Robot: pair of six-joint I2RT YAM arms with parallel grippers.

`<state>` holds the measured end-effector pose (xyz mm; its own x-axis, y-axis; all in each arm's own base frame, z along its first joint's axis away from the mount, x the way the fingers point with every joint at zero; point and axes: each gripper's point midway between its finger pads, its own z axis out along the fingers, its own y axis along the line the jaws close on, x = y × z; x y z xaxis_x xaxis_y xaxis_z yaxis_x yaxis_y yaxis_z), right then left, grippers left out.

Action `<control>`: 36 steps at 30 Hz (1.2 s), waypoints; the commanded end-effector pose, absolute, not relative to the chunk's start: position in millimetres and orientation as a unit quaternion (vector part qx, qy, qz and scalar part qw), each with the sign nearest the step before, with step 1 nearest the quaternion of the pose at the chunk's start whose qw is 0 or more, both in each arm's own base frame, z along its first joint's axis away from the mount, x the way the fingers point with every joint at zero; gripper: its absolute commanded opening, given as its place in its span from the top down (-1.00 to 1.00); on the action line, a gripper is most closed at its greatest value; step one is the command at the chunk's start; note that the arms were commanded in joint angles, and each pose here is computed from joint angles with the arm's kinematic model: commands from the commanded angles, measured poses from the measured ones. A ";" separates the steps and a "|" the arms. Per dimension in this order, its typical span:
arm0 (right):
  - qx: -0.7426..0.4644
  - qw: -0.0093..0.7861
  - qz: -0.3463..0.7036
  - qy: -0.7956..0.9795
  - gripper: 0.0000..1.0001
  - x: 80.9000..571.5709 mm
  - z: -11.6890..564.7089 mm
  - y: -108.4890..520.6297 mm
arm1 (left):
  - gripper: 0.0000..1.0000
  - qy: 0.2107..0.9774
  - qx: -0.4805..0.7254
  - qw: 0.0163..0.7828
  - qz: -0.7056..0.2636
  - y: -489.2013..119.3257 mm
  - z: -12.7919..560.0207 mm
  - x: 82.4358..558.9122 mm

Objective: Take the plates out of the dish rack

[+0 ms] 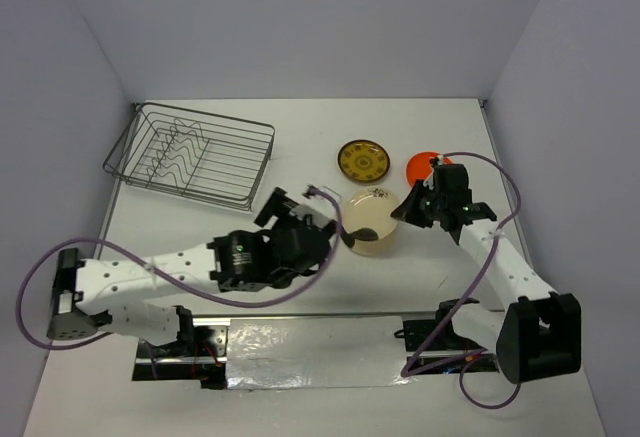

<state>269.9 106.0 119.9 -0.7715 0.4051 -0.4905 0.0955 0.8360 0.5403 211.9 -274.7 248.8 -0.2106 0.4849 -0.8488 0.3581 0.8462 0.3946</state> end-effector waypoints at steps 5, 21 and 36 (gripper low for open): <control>0.134 0.322 0.273 0.896 0.45 288.8 103.3 112.6 | -0.99 0.853 0.133 0.505 -0.020 -194.5 233.3 200.0; 0.064 0.248 0.008 0.967 -0.31 249.4 103.3 92.1 | -0.99 0.892 0.014 0.436 -0.121 -158.1 226.1 275.7; 0.054 0.546 0.065 0.833 -1.00 184.9 319.3 34.1 | -0.99 0.828 -0.111 0.548 0.040 -27.9 259.7 238.8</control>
<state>199.7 59.4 332.7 -0.3396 0.2480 -0.9073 -0.0624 0.9565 0.2849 246.7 -41.4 273.1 -0.3621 -0.1937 -0.9118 -0.2065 0.9705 -0.1241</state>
